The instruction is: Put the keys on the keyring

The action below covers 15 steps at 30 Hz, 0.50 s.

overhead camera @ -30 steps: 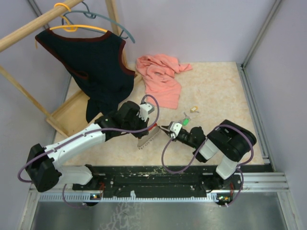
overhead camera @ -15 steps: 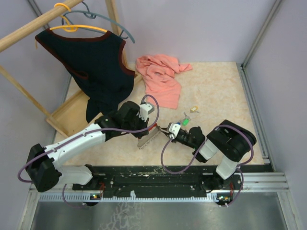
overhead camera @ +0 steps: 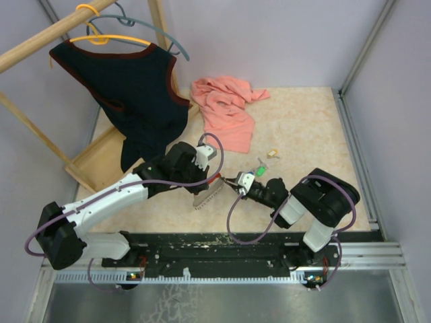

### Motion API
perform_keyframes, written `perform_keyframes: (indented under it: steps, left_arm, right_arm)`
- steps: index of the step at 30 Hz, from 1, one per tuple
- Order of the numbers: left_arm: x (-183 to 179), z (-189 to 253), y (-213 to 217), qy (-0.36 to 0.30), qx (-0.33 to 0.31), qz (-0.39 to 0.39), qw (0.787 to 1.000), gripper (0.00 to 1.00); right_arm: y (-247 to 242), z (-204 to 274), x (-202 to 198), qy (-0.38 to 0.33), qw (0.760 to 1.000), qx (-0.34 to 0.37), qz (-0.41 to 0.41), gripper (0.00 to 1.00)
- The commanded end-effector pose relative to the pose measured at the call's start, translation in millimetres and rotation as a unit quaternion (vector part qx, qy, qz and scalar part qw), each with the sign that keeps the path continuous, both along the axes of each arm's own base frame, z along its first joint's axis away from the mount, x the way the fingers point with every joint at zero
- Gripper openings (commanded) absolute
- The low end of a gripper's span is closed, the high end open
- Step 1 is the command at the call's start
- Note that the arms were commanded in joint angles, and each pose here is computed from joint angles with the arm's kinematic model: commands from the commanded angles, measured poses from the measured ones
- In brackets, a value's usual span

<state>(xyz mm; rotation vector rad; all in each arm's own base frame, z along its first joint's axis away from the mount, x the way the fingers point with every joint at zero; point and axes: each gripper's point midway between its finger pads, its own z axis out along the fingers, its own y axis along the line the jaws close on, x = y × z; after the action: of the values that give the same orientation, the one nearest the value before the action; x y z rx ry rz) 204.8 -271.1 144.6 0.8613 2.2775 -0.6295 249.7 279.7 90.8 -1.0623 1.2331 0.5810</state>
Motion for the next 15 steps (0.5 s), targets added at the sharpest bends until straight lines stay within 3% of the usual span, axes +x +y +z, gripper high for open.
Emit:
perform_keyframes:
  steps: [1, 6, 15]
  left_arm:
    - [2, 15, -8, -0.012, -0.02, -0.008, 1.0, 0.0]
    - [3, 13, -4, -0.018, -0.016, 0.002, 1.0, 0.0]
    - [12, 1, 0, -0.037, -0.05, 0.053, 0.997, 0.03]
  right_arm:
    - [5, 25, 3, -0.03, 0.999, 0.033, -0.002, 0.1]
    - [0, 27, 5, -0.032, 0.999, 0.028, -0.016, 0.0]
    - [1, 29, 1, -0.025, 0.999, 0.019, -0.007, 0.0]
